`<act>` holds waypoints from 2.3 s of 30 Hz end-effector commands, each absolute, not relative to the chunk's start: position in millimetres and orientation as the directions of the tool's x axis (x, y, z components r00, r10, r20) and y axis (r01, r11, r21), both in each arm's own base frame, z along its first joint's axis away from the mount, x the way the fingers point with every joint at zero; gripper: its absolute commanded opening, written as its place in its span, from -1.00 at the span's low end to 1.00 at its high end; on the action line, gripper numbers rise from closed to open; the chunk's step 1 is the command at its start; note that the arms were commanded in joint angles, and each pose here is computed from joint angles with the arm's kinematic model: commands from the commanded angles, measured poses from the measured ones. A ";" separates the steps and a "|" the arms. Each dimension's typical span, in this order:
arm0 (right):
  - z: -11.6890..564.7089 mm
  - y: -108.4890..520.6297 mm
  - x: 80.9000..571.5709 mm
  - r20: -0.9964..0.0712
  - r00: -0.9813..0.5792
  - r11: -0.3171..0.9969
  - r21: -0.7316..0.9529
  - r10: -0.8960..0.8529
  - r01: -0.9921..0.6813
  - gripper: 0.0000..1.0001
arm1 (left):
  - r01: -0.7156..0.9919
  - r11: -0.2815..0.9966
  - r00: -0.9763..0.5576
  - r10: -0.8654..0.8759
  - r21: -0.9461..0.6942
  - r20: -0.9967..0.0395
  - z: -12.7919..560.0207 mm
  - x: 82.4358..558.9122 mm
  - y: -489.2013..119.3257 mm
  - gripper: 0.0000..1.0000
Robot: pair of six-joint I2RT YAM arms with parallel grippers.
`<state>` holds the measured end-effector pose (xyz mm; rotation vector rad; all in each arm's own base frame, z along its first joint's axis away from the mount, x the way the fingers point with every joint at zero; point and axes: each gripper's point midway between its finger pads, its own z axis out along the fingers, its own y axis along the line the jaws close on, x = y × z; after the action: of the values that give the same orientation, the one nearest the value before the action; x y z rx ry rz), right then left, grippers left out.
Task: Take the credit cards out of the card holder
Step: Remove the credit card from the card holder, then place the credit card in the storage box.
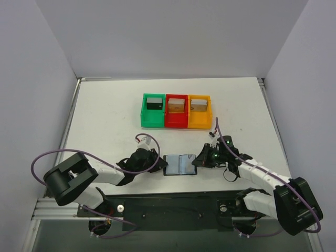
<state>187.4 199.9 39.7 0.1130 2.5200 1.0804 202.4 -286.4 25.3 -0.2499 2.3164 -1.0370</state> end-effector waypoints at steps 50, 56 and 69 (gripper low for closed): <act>231.1 258.3 76.3 -0.577 -0.664 0.355 0.564 -0.476 -0.745 -1.00 | 0.739 -0.182 -0.665 -0.048 -0.648 -0.745 280.6 95.6 -299.2 0.18; 230.7 259.2 78.2 -0.582 -0.657 0.362 0.551 -0.479 -0.752 -1.00 | 0.730 -0.201 -0.665 0.010 -0.653 -0.747 270.5 78.9 -305.5 0.18; 237.1 259.9 74.8 -0.593 -0.641 0.335 0.551 -0.487 -0.764 -1.00 | 0.760 -0.092 -0.648 -0.017 -0.644 -0.762 259.7 93.1 -309.6 0.18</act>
<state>75.5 254.5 216.4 -1.0788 2.3646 1.1809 80.0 -308.3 239.0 0.8310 1.7080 -1.8663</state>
